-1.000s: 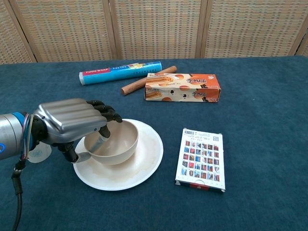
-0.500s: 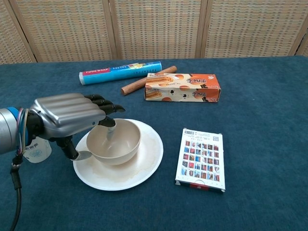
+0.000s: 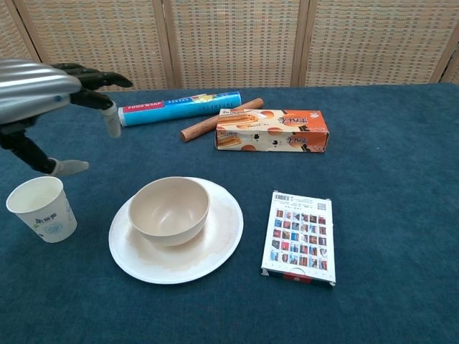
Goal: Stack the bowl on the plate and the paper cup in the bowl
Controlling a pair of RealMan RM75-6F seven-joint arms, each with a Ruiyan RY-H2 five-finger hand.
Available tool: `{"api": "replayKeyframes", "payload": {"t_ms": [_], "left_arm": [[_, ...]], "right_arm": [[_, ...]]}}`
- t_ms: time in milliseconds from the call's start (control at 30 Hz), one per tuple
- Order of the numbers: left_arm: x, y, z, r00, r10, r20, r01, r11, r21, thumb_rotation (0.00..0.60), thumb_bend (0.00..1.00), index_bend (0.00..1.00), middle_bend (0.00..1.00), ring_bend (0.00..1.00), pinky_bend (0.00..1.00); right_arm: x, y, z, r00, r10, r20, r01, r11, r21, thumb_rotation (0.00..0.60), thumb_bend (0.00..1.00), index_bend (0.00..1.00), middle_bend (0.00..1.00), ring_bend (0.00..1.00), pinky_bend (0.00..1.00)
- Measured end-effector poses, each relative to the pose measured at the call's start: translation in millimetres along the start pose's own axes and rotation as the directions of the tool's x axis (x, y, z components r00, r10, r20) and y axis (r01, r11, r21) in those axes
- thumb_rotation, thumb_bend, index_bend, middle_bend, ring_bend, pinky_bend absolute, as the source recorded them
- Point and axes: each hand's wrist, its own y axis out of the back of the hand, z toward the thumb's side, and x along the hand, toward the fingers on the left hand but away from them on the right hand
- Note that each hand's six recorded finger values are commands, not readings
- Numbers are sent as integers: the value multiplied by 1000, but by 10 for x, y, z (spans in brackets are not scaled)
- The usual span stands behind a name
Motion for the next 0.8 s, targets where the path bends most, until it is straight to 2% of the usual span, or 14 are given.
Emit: {"api": "replayKeyframes", "payload": {"t_ms": [233, 467, 800], "left_arm": [[-424, -52, -291, 998, 24, -61, -25, 1000, -19, 600, 305, 350, 0, 0, 0], [-765, -220, -495, 995, 36, -93, -37, 999, -13, 600, 304, 379, 0, 0, 0], [-824, -544, -667, 991, -28, -133, 26, 1000, -18, 600, 305, 406, 1, 0, 0]], "right_arm": [[2, -27, 34, 1000, 7, -4, -7, 1000, 18, 600, 145, 0, 0, 0, 0], [2, -54, 67, 1000, 12, -10, -12, 1000, 28, 600, 146, 0, 0, 0, 0], [8, -49, 71, 1000, 11, -9, -10, 1000, 27, 600, 146, 0, 0, 0, 0]]}}
